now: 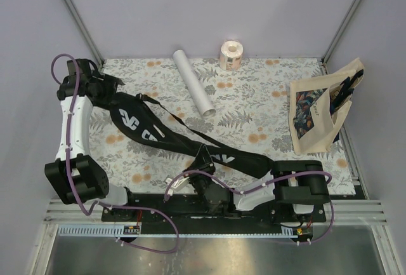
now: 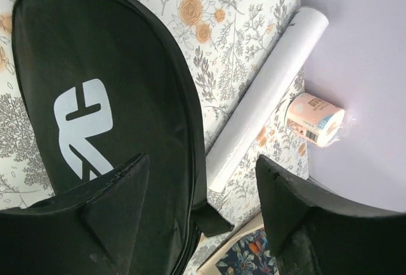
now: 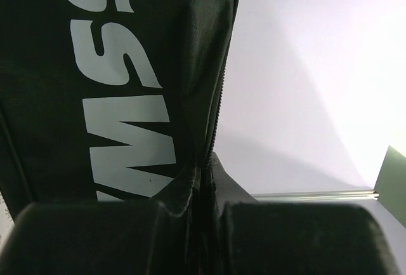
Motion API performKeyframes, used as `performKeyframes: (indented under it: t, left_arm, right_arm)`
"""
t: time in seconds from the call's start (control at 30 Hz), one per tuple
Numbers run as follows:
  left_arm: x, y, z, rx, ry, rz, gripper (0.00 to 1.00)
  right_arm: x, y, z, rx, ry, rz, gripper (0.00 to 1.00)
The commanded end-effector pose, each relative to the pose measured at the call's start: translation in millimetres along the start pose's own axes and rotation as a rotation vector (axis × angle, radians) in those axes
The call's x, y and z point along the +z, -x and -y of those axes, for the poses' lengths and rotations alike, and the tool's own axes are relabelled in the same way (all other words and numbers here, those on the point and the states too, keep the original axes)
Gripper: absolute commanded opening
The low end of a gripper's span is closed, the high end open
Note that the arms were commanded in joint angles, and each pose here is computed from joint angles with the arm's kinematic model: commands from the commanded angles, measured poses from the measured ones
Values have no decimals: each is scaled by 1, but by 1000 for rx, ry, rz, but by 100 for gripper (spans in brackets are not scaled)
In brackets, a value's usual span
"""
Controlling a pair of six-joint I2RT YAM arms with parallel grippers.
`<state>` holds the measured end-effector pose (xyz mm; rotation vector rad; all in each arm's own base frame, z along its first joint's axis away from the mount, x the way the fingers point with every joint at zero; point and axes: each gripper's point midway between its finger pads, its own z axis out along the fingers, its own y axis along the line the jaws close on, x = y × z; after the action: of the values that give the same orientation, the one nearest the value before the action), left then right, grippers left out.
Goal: Pack up the badminton gear
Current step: Zip the racket bag at the center of the board.
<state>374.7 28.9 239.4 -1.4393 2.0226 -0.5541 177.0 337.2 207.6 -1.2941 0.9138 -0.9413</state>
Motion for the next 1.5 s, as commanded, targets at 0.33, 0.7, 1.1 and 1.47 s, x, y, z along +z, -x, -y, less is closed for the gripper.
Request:
performKeyframes:
  t: [0.33, 0.7, 1.1, 1.47]
  left_arm:
    - [18, -27, -21, -61, 38, -147, 3]
    - [-3, -25, 4, -62, -154, -86, 0]
    - [-10, -46, 12, 103, -428, -98, 0]
    - [-6, -59, 22, 56, -600, -184, 0]
  right_arm:
    - [-9, -2, 13, 299, -68, -15, 0]
    - [-8, 15, 2, 635, 92, 36, 70]
    - [9, 65, 49, 1365, 774, 313, 76]
    - [126, 68, 40, 1515, 1071, 361, 84]
